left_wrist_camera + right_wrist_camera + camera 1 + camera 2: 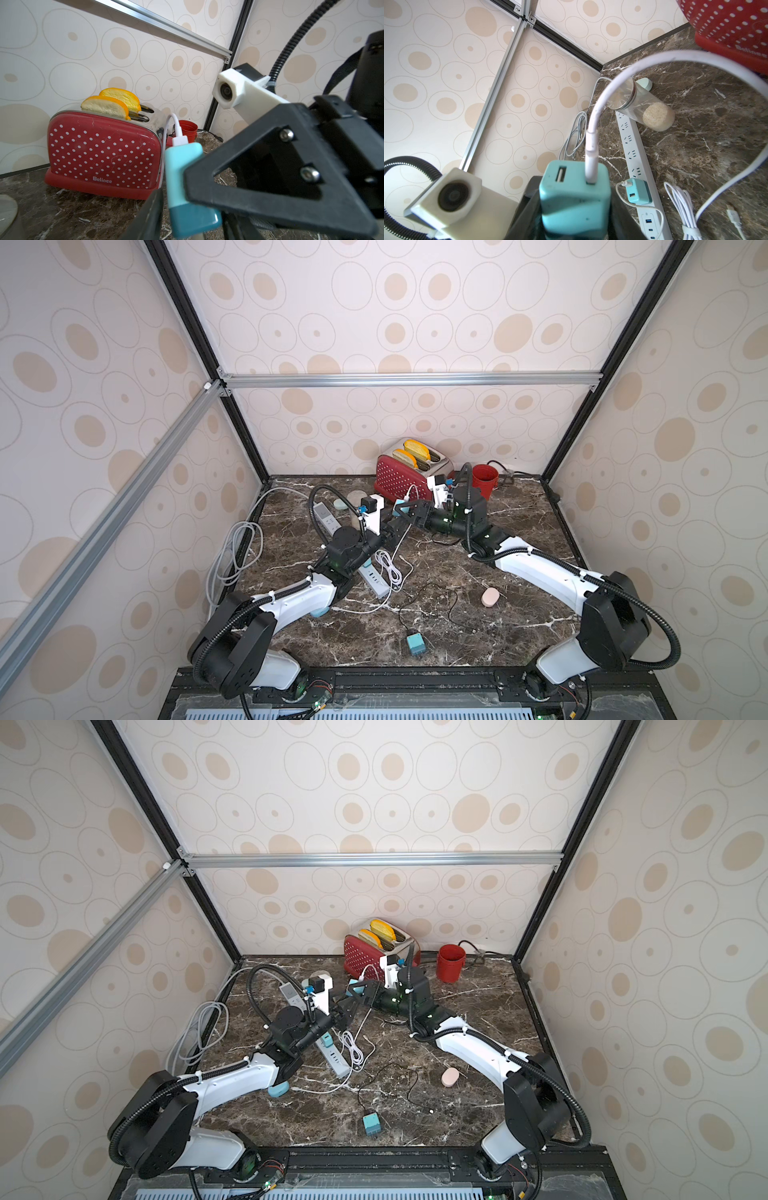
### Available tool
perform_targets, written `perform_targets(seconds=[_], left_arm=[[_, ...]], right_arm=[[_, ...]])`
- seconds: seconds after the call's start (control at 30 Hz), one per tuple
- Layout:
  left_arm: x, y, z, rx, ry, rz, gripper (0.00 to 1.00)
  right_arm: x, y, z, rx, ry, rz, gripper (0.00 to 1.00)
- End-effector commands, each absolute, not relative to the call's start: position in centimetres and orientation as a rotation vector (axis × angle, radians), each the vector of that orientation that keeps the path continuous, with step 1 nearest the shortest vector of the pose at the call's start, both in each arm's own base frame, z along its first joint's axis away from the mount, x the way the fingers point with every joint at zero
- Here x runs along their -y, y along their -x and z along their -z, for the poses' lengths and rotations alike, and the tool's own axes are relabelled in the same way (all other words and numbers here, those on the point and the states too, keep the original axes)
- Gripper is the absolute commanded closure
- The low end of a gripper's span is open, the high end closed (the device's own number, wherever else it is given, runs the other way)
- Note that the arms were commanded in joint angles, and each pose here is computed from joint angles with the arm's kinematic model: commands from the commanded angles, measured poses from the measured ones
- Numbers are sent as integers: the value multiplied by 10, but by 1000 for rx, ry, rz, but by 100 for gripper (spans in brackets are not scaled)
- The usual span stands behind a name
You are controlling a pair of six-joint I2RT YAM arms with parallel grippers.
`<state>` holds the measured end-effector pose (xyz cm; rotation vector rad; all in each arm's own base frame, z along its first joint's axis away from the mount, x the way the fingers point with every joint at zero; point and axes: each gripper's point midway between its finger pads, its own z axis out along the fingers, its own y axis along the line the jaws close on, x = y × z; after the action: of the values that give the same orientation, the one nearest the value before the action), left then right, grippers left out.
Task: Charge the bluetooth headset
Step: Pick up the plug from the center of the board.
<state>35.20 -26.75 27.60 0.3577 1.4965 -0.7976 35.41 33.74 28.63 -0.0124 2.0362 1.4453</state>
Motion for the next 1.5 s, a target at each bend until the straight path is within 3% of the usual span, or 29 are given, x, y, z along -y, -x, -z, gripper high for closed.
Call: perform_targets(seconds=[0.0, 0.2, 0.3, 0.5, 0.7, 0.97, 1.47], left_arm=[[267, -358, -312, -1387, -323, 785, 58], [255, -361, -310, -1369, -260, 750, 73], [252, -360, -310, -1367, -246, 742, 77], [246, -362, -307, -1416, -231, 697, 78], [242, -367, -312, -1454, -226, 709, 83], [245, -366, -320, -1441, -258, 1006, 87], [275, -332, -335, -1376, -460, 1262, 88]], right_arm=[[-340, -351, -285, -2038, 9, -1481, 70], [-343, -349, -282, -2044, 25, -1492, 62], [-340, -349, -285, -2026, 64, -1465, 43], [-300, -360, -301, -1966, 129, -1383, 17], [-274, -343, -318, -1892, 383, -1402, 24], [-276, -308, -312, -1787, 821, -1420, 31], [-290, -321, -318, -1596, 958, -1499, 37]])
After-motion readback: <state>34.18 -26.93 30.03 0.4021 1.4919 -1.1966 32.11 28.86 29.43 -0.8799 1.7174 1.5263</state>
